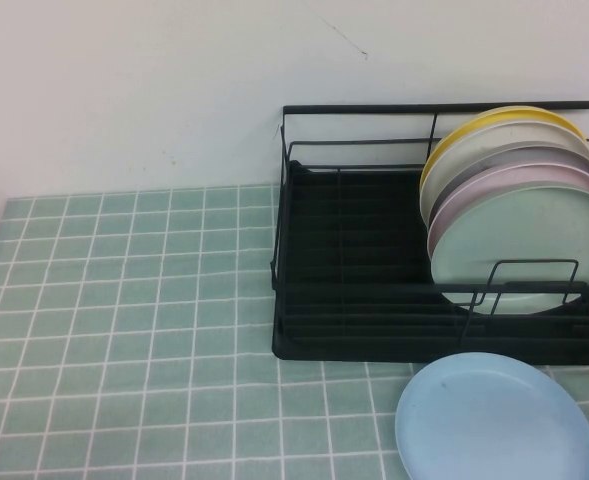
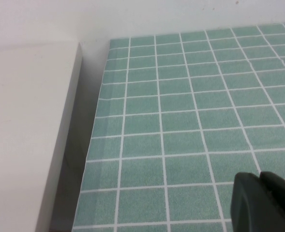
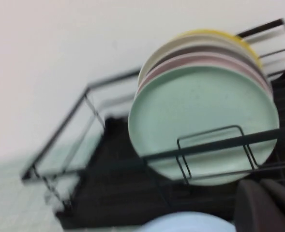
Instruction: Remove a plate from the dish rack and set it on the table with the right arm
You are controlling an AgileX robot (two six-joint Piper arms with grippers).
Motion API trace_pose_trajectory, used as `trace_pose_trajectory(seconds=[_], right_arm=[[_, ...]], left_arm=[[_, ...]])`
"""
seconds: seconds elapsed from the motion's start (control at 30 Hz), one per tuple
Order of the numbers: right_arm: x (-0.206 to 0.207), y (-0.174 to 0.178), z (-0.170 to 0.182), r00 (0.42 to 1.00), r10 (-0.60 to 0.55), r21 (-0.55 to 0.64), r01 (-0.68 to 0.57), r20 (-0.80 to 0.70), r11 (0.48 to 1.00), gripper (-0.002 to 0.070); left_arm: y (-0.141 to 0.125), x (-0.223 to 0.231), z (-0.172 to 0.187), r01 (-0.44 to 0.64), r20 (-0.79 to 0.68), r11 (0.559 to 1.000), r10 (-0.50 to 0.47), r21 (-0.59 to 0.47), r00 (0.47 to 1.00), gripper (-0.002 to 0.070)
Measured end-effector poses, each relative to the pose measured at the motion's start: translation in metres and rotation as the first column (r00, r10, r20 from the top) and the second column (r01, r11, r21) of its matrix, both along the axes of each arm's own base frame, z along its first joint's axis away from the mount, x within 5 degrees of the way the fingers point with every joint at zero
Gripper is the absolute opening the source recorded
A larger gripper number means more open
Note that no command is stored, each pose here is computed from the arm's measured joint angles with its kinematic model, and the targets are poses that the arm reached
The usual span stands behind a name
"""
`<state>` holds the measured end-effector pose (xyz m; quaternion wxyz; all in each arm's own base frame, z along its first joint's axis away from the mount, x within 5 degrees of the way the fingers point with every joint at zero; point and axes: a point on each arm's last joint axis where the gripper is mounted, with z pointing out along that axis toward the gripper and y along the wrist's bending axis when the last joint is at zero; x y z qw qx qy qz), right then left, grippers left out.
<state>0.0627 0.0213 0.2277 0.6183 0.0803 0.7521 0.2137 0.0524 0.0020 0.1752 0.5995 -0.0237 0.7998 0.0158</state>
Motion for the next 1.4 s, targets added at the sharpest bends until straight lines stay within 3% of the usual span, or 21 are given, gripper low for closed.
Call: trace_pose_trajectory(seconds=[0.2, 0.43, 0.57, 0.87, 1.17, 1.4], right_arm=[[0.051, 0.006, 0.046, 0.966, 0.151, -0.256, -0.204, -0.212, 0.945, -0.0001], [0.133, 0.007, 0.076, 0.900, 0.282, -0.454, -0.415, -0.333, 0.788, -0.0001], [0.171, 0.009, 0.088, 0.858, 0.365, -0.534, -0.511, -0.361, 0.673, 0.0028], [0.230, 0.013, 0.090, 0.729, 0.536, -0.671, -0.651, -0.425, 0.354, 0.0253], [0.274, 0.011, 0.074, 0.699, 0.550, -0.675, -0.675, -0.456, 0.299, 0.0281], [0.283, 0.009, 0.056, 0.663, 0.552, -0.671, -0.704, -0.505, 0.232, 0.0282]], left_arm=[[0.000, 0.000, 0.000, 0.000, 0.000, 1.000, 0.000, 0.000, 1.000, -0.0003], [0.000, 0.000, 0.000, 0.000, 0.000, 1.000, 0.000, 0.000, 1.000, -0.0003], [0.000, 0.000, 0.000, 0.000, 0.000, 1.000, 0.000, 0.000, 1.000, -0.0003], [0.000, 0.000, 0.000, 0.000, 0.000, 1.000, 0.000, 0.000, 1.000, -0.0003], [0.000, 0.000, 0.000, 0.000, 0.000, 1.000, 0.000, 0.000, 1.000, -0.0003], [0.000, 0.000, 0.000, 0.000, 0.000, 1.000, 0.000, 0.000, 1.000, -0.0003]])
